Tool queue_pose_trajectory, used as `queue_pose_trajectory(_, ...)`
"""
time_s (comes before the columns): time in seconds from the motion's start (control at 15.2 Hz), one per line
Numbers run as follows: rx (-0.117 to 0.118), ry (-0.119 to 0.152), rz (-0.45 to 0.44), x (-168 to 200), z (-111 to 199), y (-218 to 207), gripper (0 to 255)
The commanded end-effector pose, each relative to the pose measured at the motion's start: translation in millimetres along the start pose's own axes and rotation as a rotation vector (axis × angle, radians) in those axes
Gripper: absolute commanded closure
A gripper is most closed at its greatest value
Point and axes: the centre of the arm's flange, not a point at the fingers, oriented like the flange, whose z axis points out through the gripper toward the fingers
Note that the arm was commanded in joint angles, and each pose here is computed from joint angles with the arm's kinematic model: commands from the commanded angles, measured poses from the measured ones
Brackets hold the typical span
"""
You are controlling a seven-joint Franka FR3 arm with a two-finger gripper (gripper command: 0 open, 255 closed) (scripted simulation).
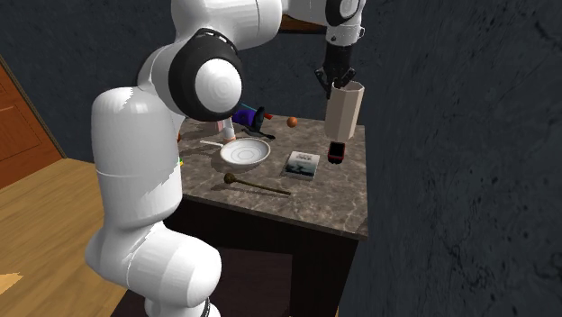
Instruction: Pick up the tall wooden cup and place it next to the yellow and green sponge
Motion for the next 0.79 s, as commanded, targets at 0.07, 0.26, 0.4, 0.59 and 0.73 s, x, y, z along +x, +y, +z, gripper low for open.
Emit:
queue_pose_trajectory(0.07, 0.0, 0.0, 0.0, 5.1, -3.6, -10.4, 255)
queue_pose_trajectory(0.26, 0.0, 0.0, 0.0, 19.9, 8.9, -45.0, 255)
queue_pose_trajectory(0.4, 0.0, 0.0, 0.0, 29.7, 17.3, -68.0, 255)
queue_pose_trajectory(0.59, 0.0, 0.0, 0.0, 44.4, 29.9, -102.6, 255)
queue_pose_trajectory(0.73, 0.0, 0.0, 0.0, 54.2, 38.3, -125.6, 255)
